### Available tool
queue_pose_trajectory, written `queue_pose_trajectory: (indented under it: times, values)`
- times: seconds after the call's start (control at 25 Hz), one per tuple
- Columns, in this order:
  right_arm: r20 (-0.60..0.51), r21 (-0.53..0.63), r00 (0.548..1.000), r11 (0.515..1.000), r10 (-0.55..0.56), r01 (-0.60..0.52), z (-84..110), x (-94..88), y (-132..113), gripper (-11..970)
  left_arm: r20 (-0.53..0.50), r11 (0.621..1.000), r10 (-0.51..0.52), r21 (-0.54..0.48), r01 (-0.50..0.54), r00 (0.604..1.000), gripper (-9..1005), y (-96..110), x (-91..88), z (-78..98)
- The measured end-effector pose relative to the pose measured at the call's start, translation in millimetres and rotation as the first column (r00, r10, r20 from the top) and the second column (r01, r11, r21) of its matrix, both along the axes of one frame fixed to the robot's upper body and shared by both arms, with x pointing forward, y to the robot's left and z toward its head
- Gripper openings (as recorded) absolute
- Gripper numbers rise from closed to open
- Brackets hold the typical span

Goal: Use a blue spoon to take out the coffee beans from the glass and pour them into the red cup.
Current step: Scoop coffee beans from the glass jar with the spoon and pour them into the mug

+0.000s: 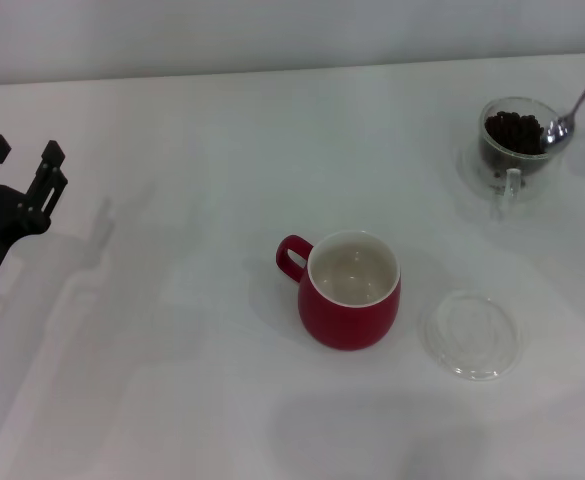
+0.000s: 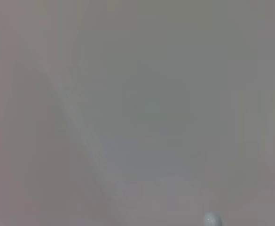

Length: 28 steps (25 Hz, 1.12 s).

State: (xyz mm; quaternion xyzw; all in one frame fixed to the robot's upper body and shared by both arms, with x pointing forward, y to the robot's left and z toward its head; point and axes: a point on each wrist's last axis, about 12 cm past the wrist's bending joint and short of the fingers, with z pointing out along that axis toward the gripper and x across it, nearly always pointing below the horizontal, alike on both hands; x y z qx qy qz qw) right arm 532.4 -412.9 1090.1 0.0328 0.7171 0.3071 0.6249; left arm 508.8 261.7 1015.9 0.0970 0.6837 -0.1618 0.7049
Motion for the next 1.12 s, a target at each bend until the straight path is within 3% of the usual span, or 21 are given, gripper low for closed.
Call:
queue_pose_trajectory:
  times: [0.24, 0.48, 1.12]
  values:
    - [0.037, -0.097, 0.996, 0.992, -0.081, 0.084, -8.5, 18.0, 17.1, 142, 0.002, 1.0, -0.002, -0.007, 0.002, 1.0, 642, -1.8, -0.3, 0.2]
    - [0.054, -0.189, 0.994, 0.977, -0.092, 0.101, -12.4, 28.1, 26.7, 143, 0.007, 1.0, -0.003, -0.022, 0.003, 1.0, 642, -3.8, -3.1, 0.5]
    - [0.123, -0.294, 0.986, 0.945, -0.111, 0.144, -15.7, 28.9, 29.6, 142, 0.034, 1.0, -0.005, -0.025, 0.006, 0.999, 642, -3.4, 3.1, 6.1]
